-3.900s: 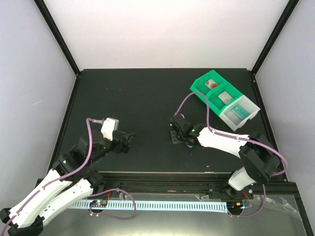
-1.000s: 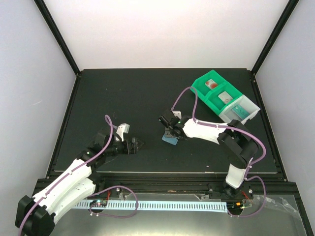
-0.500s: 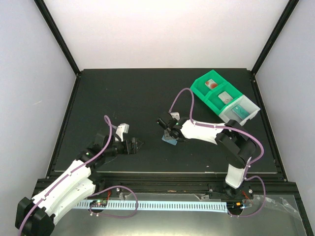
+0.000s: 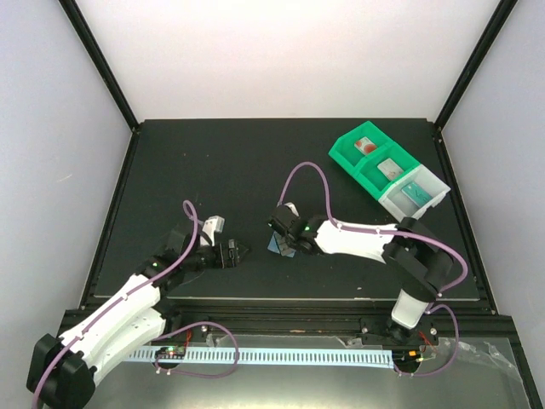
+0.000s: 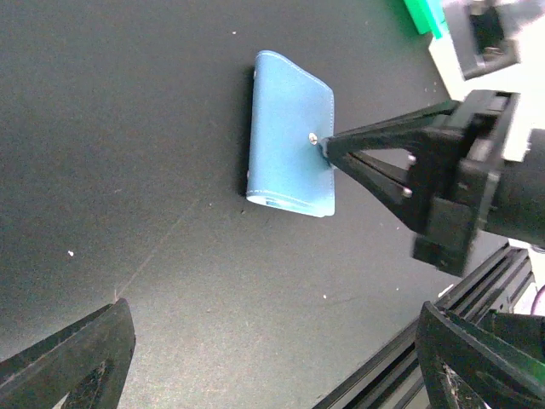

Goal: Take the credit cards out of the card holder

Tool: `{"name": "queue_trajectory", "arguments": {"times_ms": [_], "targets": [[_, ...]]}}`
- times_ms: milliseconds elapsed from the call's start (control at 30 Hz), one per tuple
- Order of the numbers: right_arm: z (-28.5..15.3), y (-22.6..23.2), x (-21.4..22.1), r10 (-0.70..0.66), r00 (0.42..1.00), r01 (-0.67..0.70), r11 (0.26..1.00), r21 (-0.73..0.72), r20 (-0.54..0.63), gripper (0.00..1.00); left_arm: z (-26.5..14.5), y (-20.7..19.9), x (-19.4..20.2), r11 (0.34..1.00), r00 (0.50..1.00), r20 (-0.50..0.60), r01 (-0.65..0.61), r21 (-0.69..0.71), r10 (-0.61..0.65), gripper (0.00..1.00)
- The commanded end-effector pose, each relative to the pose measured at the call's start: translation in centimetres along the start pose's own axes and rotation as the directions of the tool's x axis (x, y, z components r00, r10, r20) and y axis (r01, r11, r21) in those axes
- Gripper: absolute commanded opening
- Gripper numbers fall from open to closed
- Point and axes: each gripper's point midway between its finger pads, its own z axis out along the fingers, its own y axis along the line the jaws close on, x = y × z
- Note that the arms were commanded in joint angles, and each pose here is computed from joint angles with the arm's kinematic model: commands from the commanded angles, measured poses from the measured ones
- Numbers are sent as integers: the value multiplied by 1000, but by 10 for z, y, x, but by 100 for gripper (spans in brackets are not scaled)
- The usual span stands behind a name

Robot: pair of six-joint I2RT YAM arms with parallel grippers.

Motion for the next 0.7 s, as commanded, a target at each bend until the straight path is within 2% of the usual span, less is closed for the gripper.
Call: {"name": "queue_trajectory", "arguments": {"times_ms": [0,67,233,333,400,567,667], "targets": [[-34,38,-17,-47,991,73,974,-215,127,1,5,1,0,1000,1000,-4,20,13,-20,91],[-44,46,-20,-44,984,90,957,-275,170,1,5,0,-1,1000,1000,-7,22,14,-22,89],[-59,49,-35,-28,968,105,948,-299,249,1,10,-1,-1,999,999,-6,35,36,-35,87],[-75,61,-49,-1,952,119,922,-368,306,1,15,-7,1,997,999,-28,25,79,-22,85],[-83,65,-54,15,943,125,909,-397,332,1,20,-3,4,998,998,-54,26,60,-23,84],[-93,62,-69,63,924,99,913,-396,376,1,26,5,1,1000,997,-74,20,8,-19,83],[-84,57,-67,57,930,85,927,-364,364,1,29,5,-2,1000,997,-70,18,5,-18,80]]}}
